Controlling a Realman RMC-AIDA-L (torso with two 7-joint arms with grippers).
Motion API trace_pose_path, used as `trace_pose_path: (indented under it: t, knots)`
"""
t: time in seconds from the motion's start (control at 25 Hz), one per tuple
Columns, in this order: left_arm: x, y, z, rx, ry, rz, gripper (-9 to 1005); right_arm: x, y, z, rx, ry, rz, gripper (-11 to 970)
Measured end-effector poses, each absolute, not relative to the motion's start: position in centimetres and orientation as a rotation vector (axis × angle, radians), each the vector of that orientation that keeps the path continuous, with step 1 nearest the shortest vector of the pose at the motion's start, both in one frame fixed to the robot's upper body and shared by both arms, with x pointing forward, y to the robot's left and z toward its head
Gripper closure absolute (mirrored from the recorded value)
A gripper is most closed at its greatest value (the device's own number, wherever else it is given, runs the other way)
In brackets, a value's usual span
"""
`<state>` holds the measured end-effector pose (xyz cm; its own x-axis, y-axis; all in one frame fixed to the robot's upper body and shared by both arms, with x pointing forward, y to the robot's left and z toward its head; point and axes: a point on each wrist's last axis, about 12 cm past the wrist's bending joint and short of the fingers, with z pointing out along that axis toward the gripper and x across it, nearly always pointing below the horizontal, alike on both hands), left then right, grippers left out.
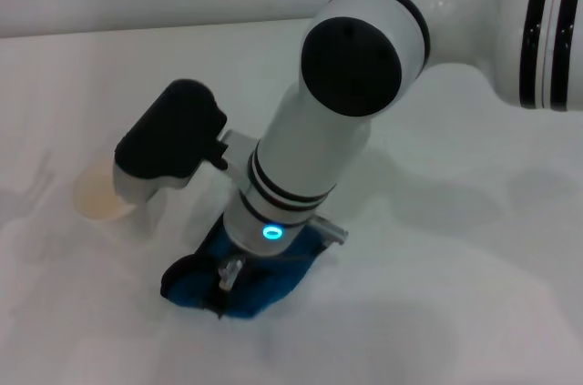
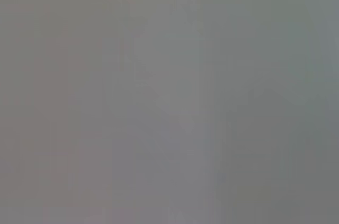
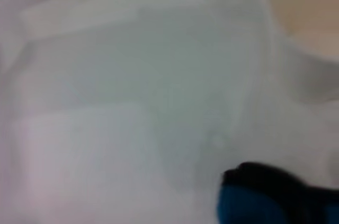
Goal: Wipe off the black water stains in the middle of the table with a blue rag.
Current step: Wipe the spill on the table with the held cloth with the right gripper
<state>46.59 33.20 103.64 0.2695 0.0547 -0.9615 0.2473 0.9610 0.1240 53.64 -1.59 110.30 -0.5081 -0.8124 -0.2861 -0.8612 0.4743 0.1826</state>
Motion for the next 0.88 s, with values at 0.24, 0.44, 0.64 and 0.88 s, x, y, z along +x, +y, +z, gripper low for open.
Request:
trace_pose_path:
  t: [0.24, 0.44, 0.64, 0.88]
  knots:
    - [46.6, 33.2, 103.6, 0.271, 1.296, -0.132, 102, 55.7, -2.6, 110.5, -1.336, 2.538, 0.346, 947]
    - [46.6, 33.2, 103.6, 0.27, 1.297, -0.132, 102, 57.3, -4.0, 110.4, -1.23, 2.551, 0.232, 946]
    - [46.6, 33.2, 103.6, 0.27, 1.3, -0.131, 101, 58.7, -5.6, 109.9, -1.134, 2.574, 0.115, 946]
    - [46.6, 33.3, 103.6, 0.269, 1.302, -0.128, 101, 60.1, -6.8, 109.9, -1.045, 2.563, 0.017, 946]
